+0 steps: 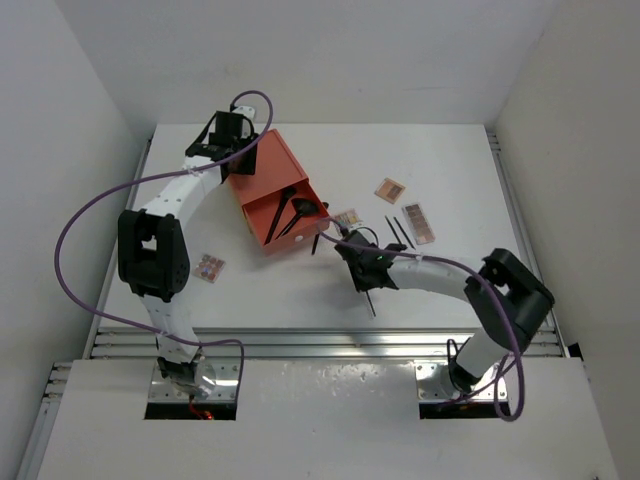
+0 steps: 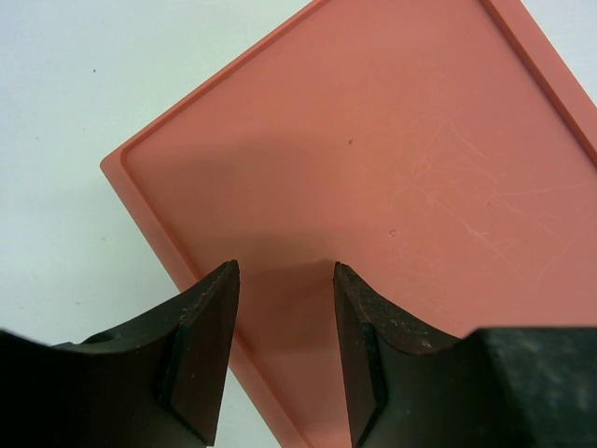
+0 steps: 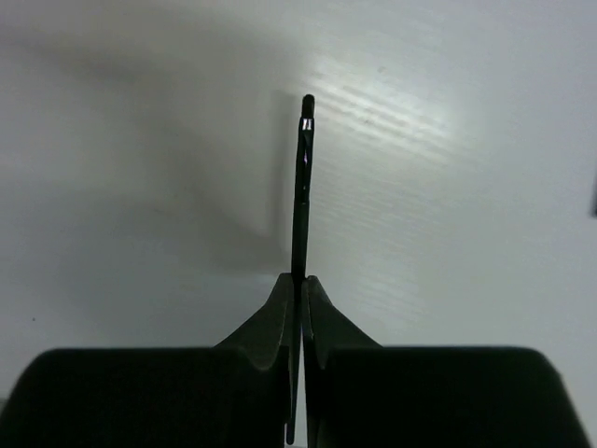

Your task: Organize the makeup

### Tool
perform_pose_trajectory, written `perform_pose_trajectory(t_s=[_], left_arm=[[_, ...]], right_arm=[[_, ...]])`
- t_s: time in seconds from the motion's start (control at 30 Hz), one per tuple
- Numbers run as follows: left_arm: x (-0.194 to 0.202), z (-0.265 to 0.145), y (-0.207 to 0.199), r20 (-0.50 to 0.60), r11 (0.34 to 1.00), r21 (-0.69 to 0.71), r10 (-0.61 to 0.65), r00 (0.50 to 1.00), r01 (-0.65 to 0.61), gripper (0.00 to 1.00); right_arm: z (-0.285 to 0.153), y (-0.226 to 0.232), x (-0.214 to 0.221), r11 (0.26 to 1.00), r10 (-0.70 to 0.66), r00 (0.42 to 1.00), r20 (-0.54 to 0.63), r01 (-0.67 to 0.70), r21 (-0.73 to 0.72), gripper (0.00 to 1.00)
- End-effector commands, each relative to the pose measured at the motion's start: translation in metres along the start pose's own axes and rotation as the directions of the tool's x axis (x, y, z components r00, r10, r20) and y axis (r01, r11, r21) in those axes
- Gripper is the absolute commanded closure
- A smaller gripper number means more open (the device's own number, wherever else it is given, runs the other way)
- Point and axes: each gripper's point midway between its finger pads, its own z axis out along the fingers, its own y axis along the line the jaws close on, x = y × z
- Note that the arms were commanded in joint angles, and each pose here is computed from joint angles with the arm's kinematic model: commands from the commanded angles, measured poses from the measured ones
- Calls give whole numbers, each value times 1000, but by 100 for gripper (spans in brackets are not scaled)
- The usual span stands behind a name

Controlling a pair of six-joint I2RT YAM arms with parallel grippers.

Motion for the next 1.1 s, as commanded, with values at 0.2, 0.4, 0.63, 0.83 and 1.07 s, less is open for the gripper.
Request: perform_pose_trajectory(t_s=[0.2,0.4,0.63,0.83,1.07], left_arm=[[-10,-3,9,35,1000,-17,-18,999,19,50],[-7,1,10,26,1000,-28,-8,1000,8,50],[-6,-1,17,25,999,-44,-13,1000,14,50],[-8,-4,27,32,998,-59,-25,999,27,50],[-8,-4,27,32,998,-59,-25,999,27,50]], right_arm=[[-112,-1,-182,872,-460,706,539,474,122,100],[-134,70,-269,668,-570,416,709,737,105,100],[-89,125,-294,538,-552,326,767,842,30,100],[-56,130,-263,495,-579,366,729,868,-42,100],[-55,123,-267,552,-571,417,708,832,-45,63]])
